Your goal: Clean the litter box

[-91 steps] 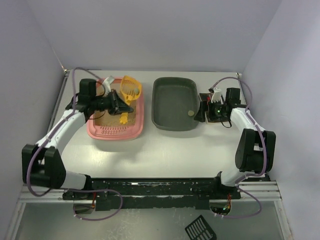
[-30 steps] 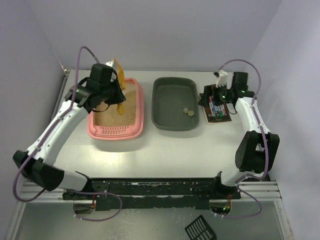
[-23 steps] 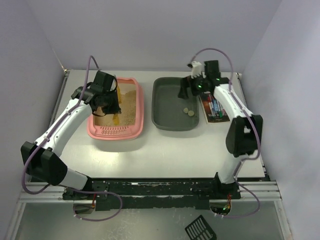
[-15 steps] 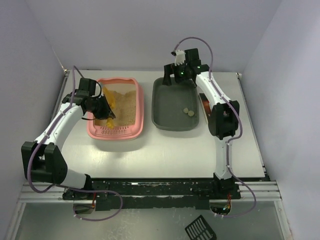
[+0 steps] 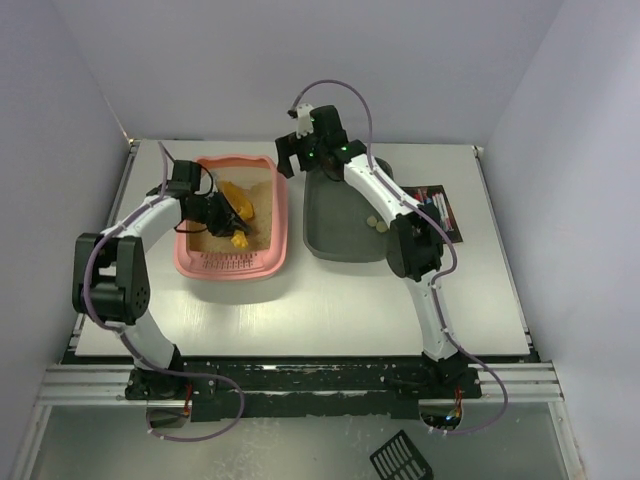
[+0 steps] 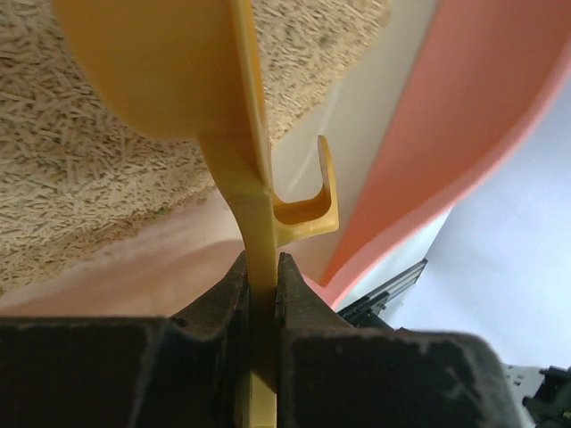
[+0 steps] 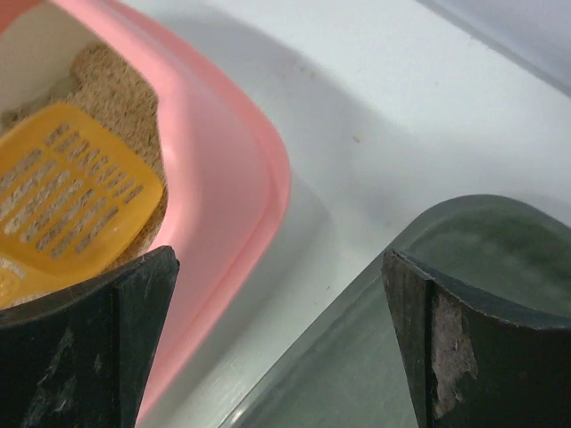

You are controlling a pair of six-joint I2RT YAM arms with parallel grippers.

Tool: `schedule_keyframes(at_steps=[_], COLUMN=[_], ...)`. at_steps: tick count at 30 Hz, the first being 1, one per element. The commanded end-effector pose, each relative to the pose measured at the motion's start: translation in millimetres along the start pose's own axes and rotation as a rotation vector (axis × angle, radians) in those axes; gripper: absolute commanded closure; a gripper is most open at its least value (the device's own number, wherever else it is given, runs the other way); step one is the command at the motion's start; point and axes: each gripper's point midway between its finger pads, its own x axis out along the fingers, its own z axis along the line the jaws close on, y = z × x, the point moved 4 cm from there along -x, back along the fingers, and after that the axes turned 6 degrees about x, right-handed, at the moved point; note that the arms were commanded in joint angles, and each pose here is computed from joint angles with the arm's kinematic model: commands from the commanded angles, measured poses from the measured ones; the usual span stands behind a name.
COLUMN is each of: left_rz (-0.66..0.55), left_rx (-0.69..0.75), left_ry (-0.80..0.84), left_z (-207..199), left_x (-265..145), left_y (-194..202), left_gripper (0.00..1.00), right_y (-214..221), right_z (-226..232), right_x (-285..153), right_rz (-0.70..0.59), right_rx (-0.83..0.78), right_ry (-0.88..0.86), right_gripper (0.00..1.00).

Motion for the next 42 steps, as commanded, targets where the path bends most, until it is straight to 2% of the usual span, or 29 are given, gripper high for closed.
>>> schedule_keyframes(at_steps=[1, 5, 7, 11, 13, 16, 19, 26, 31, 35, 39, 42], left_rz=[-0.022, -0.013, -0.055, -0.104, -0.091, -0.073, -0.102, -0.239, -0.348, -0.430, -0.535, -0.564], left_rx=[0.006, 0.027, 0.026, -0.024, -0.071, -0.140, -0.203, -0.207, -0.281, -0.379, -0.485, -0.542], left_ry=[-0.109, -0.388, -0.511, -0.528, -0.456, -0.234, -0.038, 0.151, 0.317, 0.415, 0.587, 0.617], left_z=[-4.8, 9.5, 9.5, -7.6, -18.2, -43.4, -74.8, -119.2, -128.8, -117.7, -112.9, -107.4], left_x=[-11.1, -25.3, -36.2, -41.0, -33.2, -11.6, -4.9, -19.0, -31.6, -38.4, -52.7, -55.0], left_y=[-22.3, -31.0, -35.9, -30.2, -21.8, -7.4, 3.5, -7.3, -10.5, -4.3, -2.9, -2.7], left_gripper=[0.93, 0.93, 0.93, 0.93, 0.93, 0.93, 0.93, 0.93, 0.93, 0.93, 0.93, 0.93], right_y=[-24.4, -27.0, -26.6, -23.5, -23.6, -25.4, -28.8, -24.0, -23.4, -28.2, -32.0, -33.8], right_z=[-19.5, -23.6, -25.3, -23.0, -20.4, -18.3, -16.5, -16.1, -12.6, -12.4, -12.9, -11.3], right_x=[8.5, 12.7, 12.4, 6.2, 0.5, -9.2, -21.3, -39.2, -52.2, -63.0, -69.6, -72.8], right_rz=[-0.107, -0.122, -0.122, -0.116, -0.116, -0.121, -0.130, -0.124, -0.123, -0.131, -0.127, -0.124], right_rx=[0.025, 0.023, 0.020, 0.016, 0.011, 0.003, -0.005, -0.013, -0.007, -0.007, -0.004, -0.003], right_ry=[0.081, 0.102, 0.115, 0.107, 0.103, 0.106, 0.115, 0.145, 0.140, 0.138, 0.138, 0.135], right_gripper=[0.00, 0.00, 0.00, 0.00, 0.00, 0.00, 0.00, 0.00, 0.00, 0.00, 0.00, 0.00])
